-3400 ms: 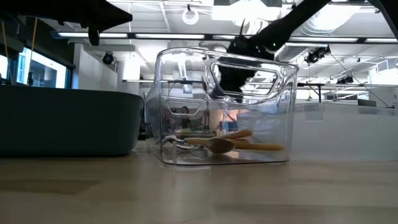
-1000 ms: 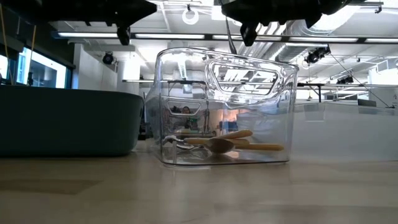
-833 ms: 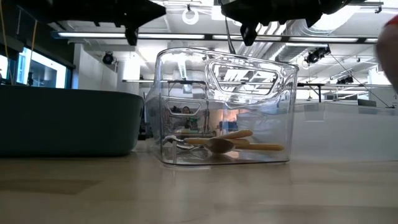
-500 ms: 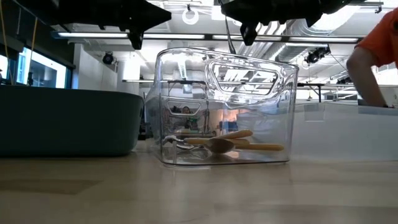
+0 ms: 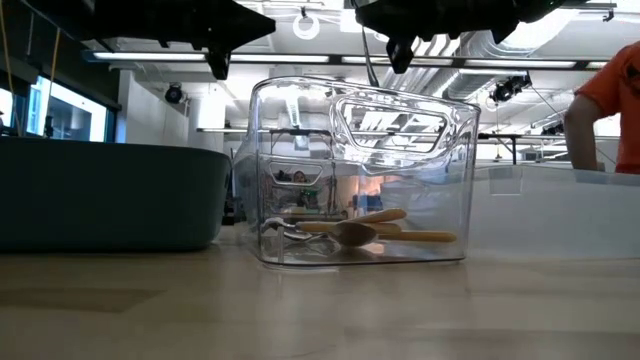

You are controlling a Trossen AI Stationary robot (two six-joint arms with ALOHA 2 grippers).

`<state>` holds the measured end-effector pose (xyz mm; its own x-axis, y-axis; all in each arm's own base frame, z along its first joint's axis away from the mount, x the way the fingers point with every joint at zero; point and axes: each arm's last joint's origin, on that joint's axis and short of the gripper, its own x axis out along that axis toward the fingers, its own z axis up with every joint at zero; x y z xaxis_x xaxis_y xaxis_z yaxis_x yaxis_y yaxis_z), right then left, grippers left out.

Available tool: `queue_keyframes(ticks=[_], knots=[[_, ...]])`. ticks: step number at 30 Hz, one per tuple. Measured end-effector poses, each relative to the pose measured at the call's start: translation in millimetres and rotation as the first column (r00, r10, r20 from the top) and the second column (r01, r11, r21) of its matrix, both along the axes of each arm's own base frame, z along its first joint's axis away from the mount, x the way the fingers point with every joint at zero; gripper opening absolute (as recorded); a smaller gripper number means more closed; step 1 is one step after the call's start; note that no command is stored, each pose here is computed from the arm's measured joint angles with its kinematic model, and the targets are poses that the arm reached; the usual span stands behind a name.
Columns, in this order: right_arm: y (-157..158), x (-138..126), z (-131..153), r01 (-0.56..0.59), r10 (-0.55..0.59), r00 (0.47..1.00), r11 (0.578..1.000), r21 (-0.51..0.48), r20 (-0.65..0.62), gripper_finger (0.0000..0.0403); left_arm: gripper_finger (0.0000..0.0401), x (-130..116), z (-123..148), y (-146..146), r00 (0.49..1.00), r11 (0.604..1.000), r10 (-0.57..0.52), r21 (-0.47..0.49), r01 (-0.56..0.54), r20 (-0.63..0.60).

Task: Sort silverware by color (type)
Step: Put the blue spoon into the white bin

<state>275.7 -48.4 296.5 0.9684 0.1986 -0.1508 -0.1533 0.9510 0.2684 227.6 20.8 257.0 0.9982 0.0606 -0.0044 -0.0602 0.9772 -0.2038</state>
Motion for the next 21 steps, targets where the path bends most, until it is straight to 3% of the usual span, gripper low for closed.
queue_keyframes(ticks=[21], knots=[[-0.4, 0.0, 0.0, 0.010, -0.010, 1.000, 1.000, 0.002, -0.001, 0.0000, 0.0000, 0.0, 0.1, 0.3, 1.000, 1.000, 0.006, -0.001, -0.006, 0.000]])
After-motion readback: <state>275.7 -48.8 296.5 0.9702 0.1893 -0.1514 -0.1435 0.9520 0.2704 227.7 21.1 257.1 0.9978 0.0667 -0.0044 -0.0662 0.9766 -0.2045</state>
